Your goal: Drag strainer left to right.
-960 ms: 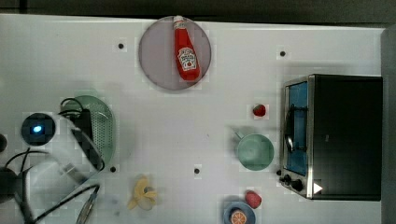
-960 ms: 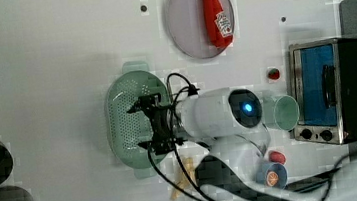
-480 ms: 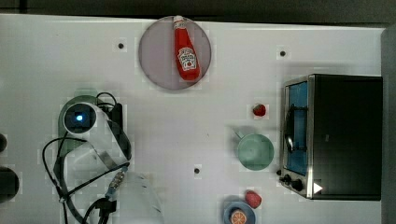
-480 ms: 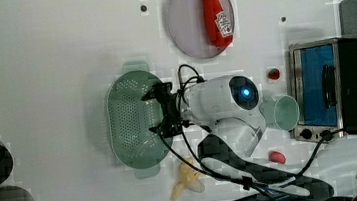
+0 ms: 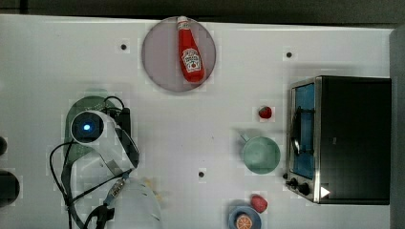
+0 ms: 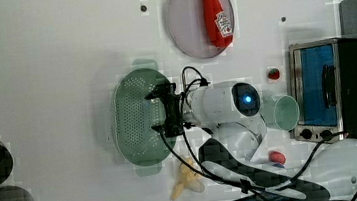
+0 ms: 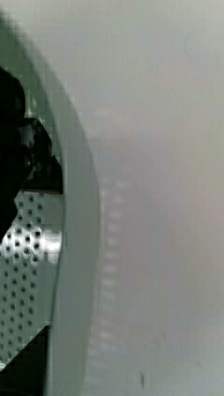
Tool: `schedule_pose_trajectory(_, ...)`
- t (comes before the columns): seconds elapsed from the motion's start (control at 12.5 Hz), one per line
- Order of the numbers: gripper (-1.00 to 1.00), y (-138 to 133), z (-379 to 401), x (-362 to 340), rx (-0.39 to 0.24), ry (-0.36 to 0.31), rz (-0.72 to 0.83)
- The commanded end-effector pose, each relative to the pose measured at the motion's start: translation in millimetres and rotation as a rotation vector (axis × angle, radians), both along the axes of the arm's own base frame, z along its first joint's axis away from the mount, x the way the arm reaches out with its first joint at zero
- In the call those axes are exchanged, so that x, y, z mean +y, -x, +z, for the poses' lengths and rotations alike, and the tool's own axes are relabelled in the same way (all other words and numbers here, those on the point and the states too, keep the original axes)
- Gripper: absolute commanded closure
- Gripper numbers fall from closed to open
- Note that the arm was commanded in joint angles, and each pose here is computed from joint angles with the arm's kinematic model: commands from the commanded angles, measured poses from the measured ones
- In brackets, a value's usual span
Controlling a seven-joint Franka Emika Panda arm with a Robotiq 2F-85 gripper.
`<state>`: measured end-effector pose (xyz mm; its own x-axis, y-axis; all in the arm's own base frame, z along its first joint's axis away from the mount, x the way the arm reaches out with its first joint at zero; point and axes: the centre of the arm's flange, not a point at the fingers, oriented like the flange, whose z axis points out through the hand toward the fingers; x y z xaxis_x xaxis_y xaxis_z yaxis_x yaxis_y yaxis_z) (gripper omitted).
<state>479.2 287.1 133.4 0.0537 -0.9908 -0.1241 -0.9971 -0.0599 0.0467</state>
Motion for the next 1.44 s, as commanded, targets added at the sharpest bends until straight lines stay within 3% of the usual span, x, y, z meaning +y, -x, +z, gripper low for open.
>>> schedule_pose_trajectory(0.08,-1.0,-8.8,12.1,-24.8,-0.019,0.016,-0.055)
schedule_pose_trajectory(0.64,-1.0,-5.0,16.4,-79.0,-0.002,0.045,-0.118)
schedule_pose_trajectory(1.44,-1.0,-1.8,21.5,-196.4,0.001,0.103,-0.092)
